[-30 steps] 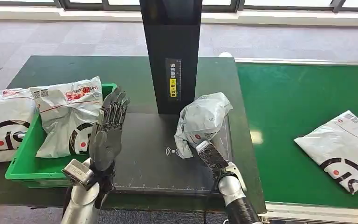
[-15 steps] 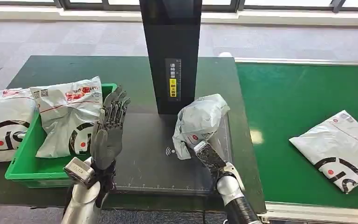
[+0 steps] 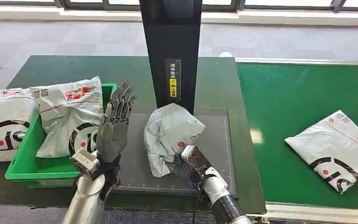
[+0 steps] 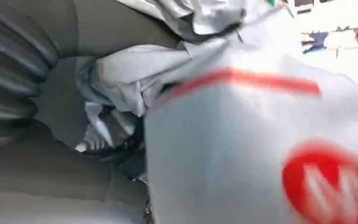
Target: Moved the parcel from conveyor to table for the left to box.
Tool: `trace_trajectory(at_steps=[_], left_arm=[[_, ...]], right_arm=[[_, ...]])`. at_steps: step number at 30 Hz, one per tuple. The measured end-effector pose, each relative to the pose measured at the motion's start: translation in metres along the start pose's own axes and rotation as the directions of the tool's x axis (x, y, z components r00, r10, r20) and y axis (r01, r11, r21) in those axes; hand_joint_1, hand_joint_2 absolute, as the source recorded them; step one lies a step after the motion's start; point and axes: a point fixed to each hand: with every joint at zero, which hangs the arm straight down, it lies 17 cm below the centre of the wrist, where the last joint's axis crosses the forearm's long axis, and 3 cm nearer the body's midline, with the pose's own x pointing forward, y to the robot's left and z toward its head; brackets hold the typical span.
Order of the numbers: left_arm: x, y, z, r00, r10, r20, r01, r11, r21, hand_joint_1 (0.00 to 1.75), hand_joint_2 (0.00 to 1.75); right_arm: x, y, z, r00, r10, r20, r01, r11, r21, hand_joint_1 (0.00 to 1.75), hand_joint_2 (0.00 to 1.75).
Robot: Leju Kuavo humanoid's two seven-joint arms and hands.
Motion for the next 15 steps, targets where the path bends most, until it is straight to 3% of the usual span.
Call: trace_trajectory(at_steps=[15], left_arm=[[-0.006,0.001,-0.005,1.000,0.000,-0.016,0.000,1.000,-0.010,0.00,0.00]], right_arm=[[-0.023,0.005,-0.004,0.994,0.048,-0.095,-0.046,0.999,0.020,0.00,0.00]])
